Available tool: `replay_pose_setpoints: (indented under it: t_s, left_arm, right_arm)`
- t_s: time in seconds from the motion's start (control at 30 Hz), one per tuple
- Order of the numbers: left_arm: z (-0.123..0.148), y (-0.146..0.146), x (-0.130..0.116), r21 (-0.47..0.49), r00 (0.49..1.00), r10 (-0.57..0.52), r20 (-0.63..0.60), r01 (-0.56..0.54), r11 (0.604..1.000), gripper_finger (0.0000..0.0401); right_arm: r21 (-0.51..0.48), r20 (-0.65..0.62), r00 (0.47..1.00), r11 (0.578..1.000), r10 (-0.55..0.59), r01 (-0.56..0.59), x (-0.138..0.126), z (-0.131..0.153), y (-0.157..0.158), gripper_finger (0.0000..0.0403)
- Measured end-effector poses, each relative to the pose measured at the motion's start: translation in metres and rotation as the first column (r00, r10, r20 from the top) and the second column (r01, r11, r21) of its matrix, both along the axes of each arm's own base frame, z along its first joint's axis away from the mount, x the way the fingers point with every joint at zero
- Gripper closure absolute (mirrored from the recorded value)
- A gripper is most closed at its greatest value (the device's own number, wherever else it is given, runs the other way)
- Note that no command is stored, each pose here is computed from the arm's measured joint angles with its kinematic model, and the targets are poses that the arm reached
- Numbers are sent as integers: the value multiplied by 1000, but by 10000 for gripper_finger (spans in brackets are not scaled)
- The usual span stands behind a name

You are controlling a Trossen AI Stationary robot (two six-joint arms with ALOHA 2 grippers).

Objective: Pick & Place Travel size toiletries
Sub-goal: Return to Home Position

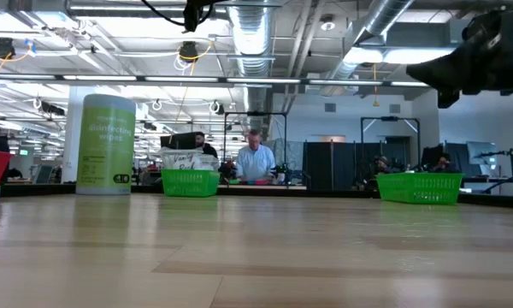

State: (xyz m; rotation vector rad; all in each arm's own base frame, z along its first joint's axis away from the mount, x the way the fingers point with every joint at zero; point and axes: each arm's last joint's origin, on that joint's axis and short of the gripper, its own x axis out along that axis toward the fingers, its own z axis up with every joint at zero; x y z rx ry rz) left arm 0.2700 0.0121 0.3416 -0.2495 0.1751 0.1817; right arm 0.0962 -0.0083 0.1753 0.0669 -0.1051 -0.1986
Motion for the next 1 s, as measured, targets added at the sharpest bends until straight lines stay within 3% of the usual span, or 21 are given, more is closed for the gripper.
replay_pose_setpoints:
  t_s: [0.23, 0.5, 0.73, 1.0]
  left_arm:
    - [0, 0, 0, -2, 1000, 0, 2, 0, 1000, 398]
    - [0, 0, 0, -2, 1000, 0, 2, 0, 1000, 398]
    - [0, -2, 0, -5, 1000, -6, 3, 6, 1000, 398]
    - [2, -9, -5, 27, 999, -40, 11, 40, 999, 398]
  right_arm:
    - [13, -65, 996, 998, 64, -63, 1, -6, 3, 403]
    - [-58, -83, 995, 996, 60, -65, 1, -7, 3, 403]
    - [-61, -86, 995, 996, 60, -65, 1, -7, 3, 403]
    - [27, -70, 995, 997, 68, -66, 1, -7, 3, 403]
